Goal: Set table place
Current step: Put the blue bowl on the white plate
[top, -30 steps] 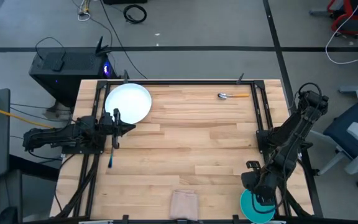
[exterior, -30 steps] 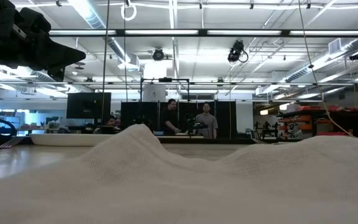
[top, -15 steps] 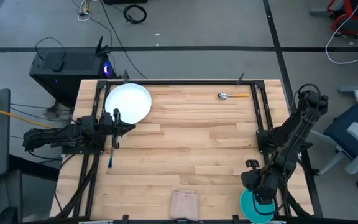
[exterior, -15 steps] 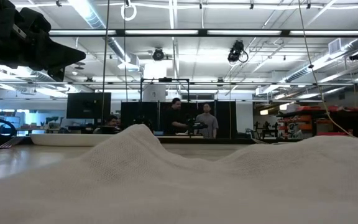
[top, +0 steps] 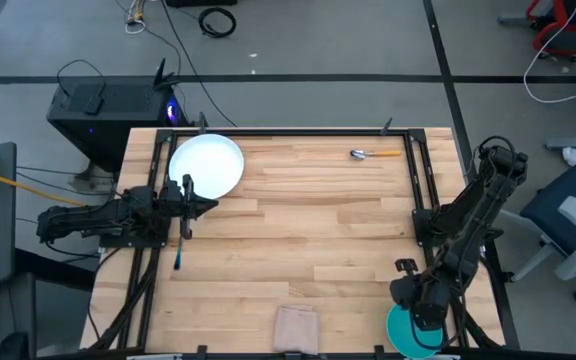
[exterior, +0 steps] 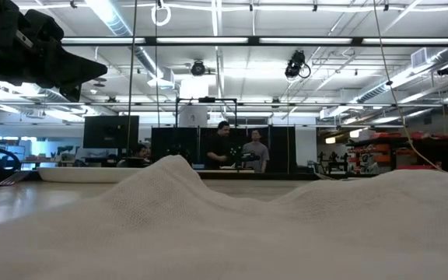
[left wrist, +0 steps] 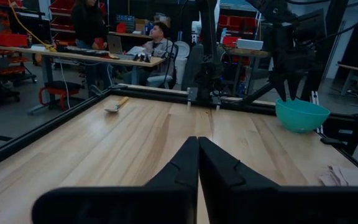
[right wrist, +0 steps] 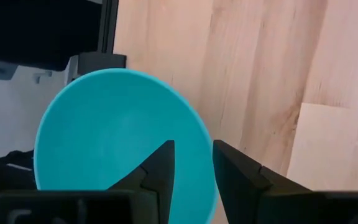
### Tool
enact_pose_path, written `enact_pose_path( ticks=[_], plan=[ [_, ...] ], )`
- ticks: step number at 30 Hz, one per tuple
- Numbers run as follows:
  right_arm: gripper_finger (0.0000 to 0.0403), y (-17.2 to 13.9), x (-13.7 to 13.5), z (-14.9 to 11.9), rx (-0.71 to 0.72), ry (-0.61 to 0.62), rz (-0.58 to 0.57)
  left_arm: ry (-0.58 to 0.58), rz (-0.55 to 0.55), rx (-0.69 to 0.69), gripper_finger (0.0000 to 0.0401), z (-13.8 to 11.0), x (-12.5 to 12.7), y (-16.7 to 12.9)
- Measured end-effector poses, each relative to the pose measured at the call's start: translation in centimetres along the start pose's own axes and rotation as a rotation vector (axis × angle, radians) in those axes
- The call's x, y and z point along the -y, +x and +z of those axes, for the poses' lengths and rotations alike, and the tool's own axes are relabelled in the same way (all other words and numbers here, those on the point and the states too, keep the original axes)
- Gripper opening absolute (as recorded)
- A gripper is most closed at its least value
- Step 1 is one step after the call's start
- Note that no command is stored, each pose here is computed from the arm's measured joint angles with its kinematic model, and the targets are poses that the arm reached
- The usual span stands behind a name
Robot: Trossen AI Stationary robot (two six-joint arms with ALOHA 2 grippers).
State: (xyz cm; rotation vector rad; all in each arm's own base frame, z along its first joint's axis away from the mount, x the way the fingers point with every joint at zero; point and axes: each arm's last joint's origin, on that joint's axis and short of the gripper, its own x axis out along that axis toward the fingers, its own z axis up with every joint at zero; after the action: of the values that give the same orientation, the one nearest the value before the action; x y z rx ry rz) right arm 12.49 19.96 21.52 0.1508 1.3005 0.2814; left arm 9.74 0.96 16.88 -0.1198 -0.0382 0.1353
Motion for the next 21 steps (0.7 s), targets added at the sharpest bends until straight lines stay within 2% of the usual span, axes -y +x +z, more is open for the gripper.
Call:
enact_pose_path(
  ticks=[4,11,17,21],
  plan=[
    [0.0117,0.0,0.0,0.0,0.012,0.0,-0.01,0.0,0.0,0.001,0.0028,0.0,0.0,0.0],
    [0.0117,1.3,-0.1,0.1,-0.013,-0.008,-0.051,0.0,0.0,0.002,0.0006,0.0,0.0,0.0],
    [0.0117,2.4,-0.3,0.1,-0.034,-0.011,-0.068,0.0,0.0,0.002,0.0024,0.0,0.0,0.0],
    [0.0117,3.2,-0.4,0.2,-0.046,-0.013,-0.084,0.0,-0.001,0.002,0.0016,0.0,0.0,0.0]
  ],
)
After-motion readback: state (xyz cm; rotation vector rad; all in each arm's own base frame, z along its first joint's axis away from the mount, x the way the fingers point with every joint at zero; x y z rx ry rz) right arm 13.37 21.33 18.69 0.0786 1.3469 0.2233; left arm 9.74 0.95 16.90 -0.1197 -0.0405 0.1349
